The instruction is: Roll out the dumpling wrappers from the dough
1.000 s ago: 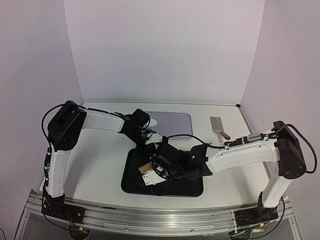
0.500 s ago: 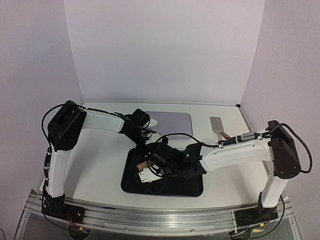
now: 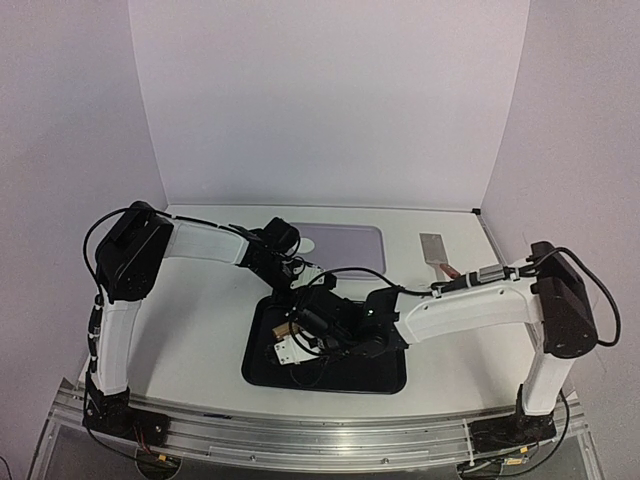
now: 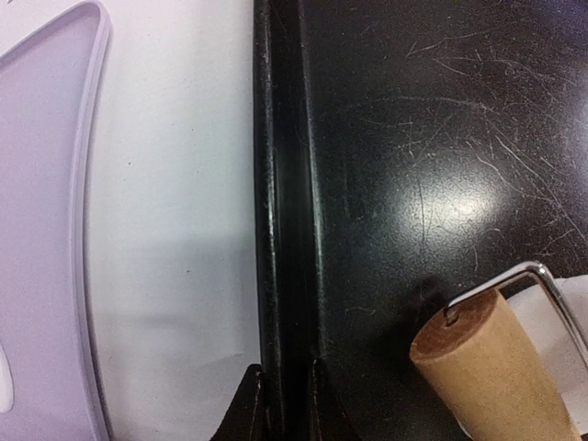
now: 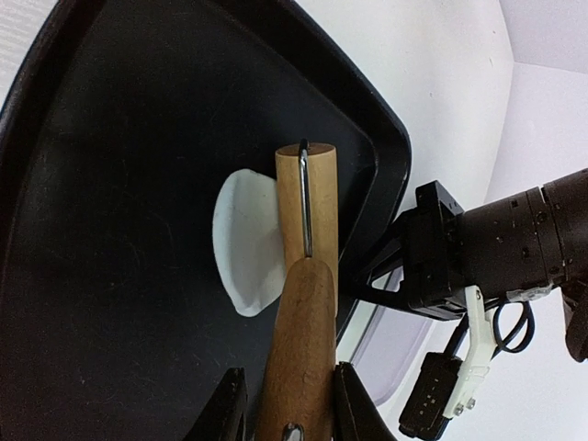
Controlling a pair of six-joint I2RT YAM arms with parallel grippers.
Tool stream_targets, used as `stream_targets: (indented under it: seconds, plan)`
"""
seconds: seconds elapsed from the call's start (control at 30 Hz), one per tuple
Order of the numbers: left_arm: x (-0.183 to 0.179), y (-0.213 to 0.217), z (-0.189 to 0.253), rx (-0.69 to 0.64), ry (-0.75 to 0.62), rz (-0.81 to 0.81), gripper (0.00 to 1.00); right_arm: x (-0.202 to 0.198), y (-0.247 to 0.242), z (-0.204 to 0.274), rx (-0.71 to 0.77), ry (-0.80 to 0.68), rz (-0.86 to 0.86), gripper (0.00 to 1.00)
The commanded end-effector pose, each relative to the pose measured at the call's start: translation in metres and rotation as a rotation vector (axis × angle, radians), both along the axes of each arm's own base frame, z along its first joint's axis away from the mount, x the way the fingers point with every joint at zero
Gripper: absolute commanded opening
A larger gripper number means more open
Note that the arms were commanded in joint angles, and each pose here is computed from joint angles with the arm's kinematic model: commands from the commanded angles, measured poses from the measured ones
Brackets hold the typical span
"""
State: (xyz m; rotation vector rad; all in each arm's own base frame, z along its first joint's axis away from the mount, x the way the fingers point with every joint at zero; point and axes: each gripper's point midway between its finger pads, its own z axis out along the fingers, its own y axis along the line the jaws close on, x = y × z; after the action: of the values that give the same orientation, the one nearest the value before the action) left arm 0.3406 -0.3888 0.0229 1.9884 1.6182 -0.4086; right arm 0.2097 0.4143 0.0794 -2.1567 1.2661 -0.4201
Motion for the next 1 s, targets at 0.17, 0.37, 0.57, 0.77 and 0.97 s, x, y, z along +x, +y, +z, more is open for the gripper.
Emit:
stream_targets:
  seconds: [0.17, 0.37, 0.57, 0.77, 0.97]
  plan:
    - [-0.002, 0.014, -0.024, 0.088, -0.048, -0.04, 0.0, -0.105, -0.132, -0.09, -0.45, 0.371, 0.015, 0.0]
    - [-0.003, 0.014, -0.024, 0.086, -0.043, -0.034, 0.0, -0.074, -0.099, -0.097, -0.441, 0.34, 0.043, 0.0]
    - [-0.003, 0.015, -0.024, 0.091, -0.041, -0.031, 0.0, -0.068, -0.084, -0.106, -0.417, 0.354, 0.031, 0.0]
    - [-0.003, 0.013, -0.024, 0.081, -0.035, -0.028, 0.0, -0.119, -0.128, -0.107, -0.459, 0.397, -0.012, 0.0]
    - [-0.004, 0.014, -0.027, 0.087, -0.029, -0.029, 0.0, -0.088, -0.097, -0.112, -0.455, 0.364, 0.021, 0.0]
